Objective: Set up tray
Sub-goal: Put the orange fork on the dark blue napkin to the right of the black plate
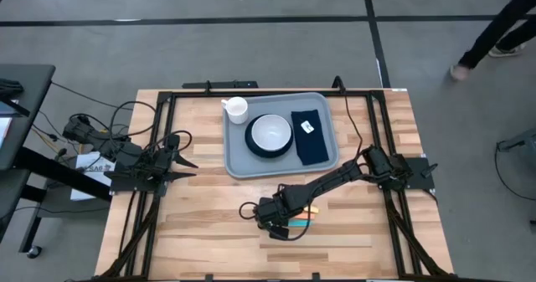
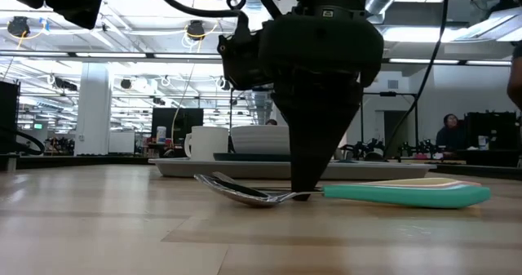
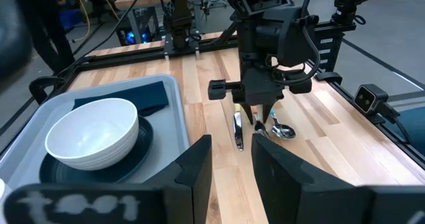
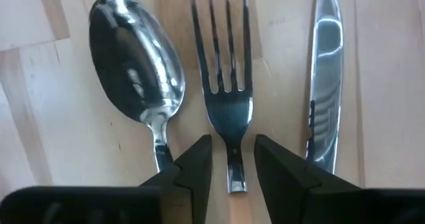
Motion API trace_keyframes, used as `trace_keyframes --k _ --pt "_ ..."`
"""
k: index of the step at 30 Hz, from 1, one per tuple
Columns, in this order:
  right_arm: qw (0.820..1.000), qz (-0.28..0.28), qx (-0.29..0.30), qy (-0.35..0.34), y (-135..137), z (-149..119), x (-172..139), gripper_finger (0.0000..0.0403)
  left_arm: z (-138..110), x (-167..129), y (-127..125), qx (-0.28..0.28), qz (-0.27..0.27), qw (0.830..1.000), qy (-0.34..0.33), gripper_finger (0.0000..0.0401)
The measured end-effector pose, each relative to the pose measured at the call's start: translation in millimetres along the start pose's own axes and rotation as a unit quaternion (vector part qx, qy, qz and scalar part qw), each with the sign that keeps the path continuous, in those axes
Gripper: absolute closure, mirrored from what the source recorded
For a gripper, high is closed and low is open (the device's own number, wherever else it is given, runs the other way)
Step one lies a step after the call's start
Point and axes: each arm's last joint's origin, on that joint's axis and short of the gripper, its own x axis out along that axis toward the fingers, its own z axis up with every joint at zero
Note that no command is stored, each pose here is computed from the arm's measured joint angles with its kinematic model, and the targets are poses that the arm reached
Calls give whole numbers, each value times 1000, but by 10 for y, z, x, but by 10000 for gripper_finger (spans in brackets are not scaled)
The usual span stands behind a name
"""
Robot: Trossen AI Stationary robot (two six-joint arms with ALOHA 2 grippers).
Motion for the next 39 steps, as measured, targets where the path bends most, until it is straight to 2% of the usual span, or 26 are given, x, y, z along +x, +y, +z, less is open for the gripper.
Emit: trace_keyframes --k 16,24,35,39 --pt "1000 -5 8 6 -17 -9 0 393 0 1 0 1 1 1000 0 305" --pt "1000 -2 11 8 -36 0 0 379 0 0 1 3 1 1000 0 305" --pt "1000 -1 8 21 -15 35 -93 391 0 1 0 4 1 1000 0 305" --pt "999 -10 -2 53 -8 19 -177 386 0 1 0 4 1 1000 0 305"
